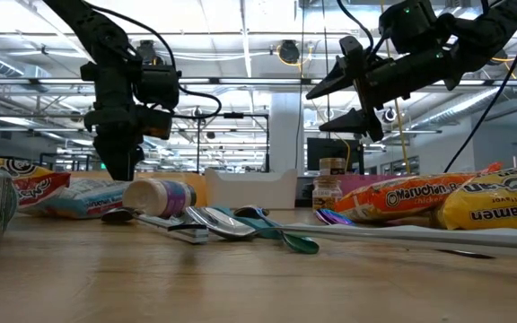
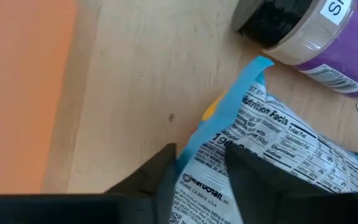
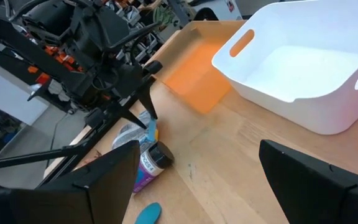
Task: Pick & Place Food Item
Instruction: Put the blue noodle pack into the white bin
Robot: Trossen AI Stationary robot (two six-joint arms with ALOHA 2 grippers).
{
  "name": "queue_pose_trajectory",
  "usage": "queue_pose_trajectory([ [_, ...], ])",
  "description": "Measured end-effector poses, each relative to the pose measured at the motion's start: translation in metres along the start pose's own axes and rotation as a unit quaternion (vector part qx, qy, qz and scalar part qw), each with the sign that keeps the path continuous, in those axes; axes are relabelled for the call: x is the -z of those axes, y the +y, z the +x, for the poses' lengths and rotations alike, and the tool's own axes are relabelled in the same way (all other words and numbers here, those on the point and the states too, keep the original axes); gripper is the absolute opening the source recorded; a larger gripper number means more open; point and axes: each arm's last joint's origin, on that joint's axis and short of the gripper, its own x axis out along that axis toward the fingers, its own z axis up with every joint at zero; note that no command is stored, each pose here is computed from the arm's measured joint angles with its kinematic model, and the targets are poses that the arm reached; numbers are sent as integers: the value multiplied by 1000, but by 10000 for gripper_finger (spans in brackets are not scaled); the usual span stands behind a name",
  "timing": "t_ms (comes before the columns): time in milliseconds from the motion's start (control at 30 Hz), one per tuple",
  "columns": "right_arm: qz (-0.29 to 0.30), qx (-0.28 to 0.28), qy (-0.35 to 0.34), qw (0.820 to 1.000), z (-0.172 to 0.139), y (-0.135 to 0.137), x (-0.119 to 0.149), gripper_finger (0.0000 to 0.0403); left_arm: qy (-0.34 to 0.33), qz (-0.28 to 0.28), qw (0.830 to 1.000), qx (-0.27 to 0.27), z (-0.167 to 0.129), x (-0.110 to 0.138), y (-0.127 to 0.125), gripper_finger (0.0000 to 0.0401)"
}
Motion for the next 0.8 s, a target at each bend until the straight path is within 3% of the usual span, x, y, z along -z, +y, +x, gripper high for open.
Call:
queue_pose_trajectory([
  [300,-11,1,1,1000,0,0,0,322,0,-22,1000,0,0,0,0,12],
  [533,-23,5,6,1000,0,-1,1,322,9,-41,999,2,-2,0,0,5],
  [800,-22,15,-3,1000,0,-7,-4,322,8,-35,999,1,-29,-19,-4,4],
])
